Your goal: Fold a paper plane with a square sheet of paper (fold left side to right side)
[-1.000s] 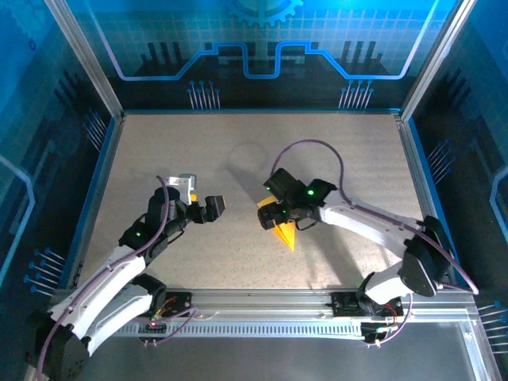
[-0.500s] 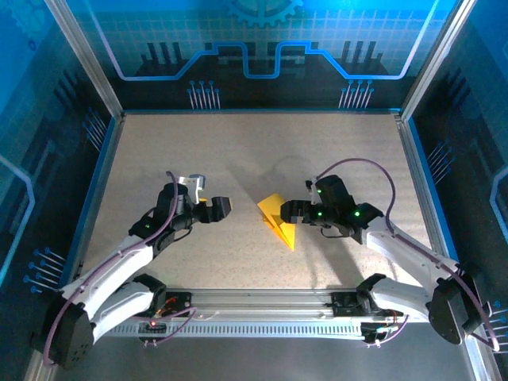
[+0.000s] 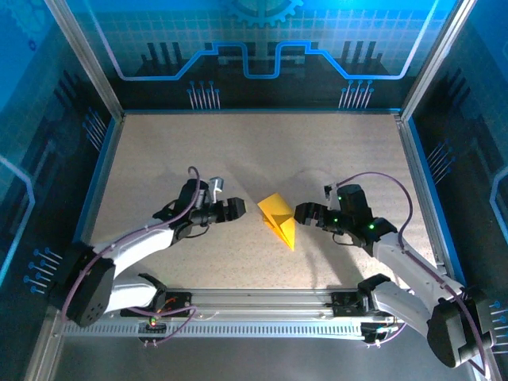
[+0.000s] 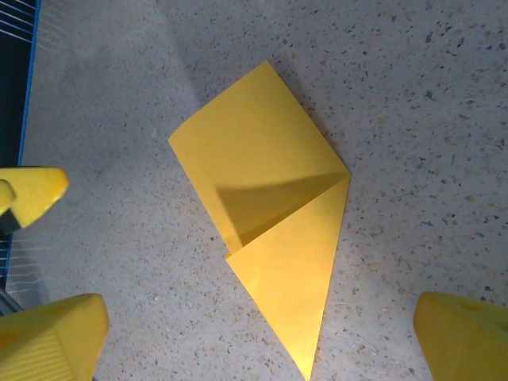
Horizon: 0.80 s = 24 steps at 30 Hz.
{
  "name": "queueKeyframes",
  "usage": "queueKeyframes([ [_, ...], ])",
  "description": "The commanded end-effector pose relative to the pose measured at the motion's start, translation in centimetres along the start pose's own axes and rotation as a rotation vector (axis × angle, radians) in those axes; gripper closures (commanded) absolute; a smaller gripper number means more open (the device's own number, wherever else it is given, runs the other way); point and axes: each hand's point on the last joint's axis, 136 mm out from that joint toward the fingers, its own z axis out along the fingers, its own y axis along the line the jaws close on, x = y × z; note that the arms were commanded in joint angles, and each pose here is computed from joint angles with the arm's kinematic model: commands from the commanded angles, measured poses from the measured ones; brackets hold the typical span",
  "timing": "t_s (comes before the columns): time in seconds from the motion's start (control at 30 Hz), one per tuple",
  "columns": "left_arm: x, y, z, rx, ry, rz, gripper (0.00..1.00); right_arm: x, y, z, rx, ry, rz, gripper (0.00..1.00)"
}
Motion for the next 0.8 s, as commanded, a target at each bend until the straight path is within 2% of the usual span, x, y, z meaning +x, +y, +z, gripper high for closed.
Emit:
queueKeyframes([
  [0.0,-1.0,-3.2,1.7,0.102,-0.013,-0.029,0.20,-0.2,0.2,-0.2,-0.031,-0.014,0.011,0.01],
  [0.27,0.4,-3.6,5.9,0.082,-0.030,-0.189,0.23,0.0,-0.1,0.3,-0.022,-0.004,0.012,0.01],
  [0.53,1.3,-4.6,8.8,0.093,-0.019,-0.249,0.32,0.1,-0.5,0.4,-0.012,0.002,0.009,0.01],
  [0.77,1.4,-4.0,10.6,0.074,-0.013,-0.275,0.40,0.0,-0.5,0.2,-0.012,-0.003,0.010,0.01],
])
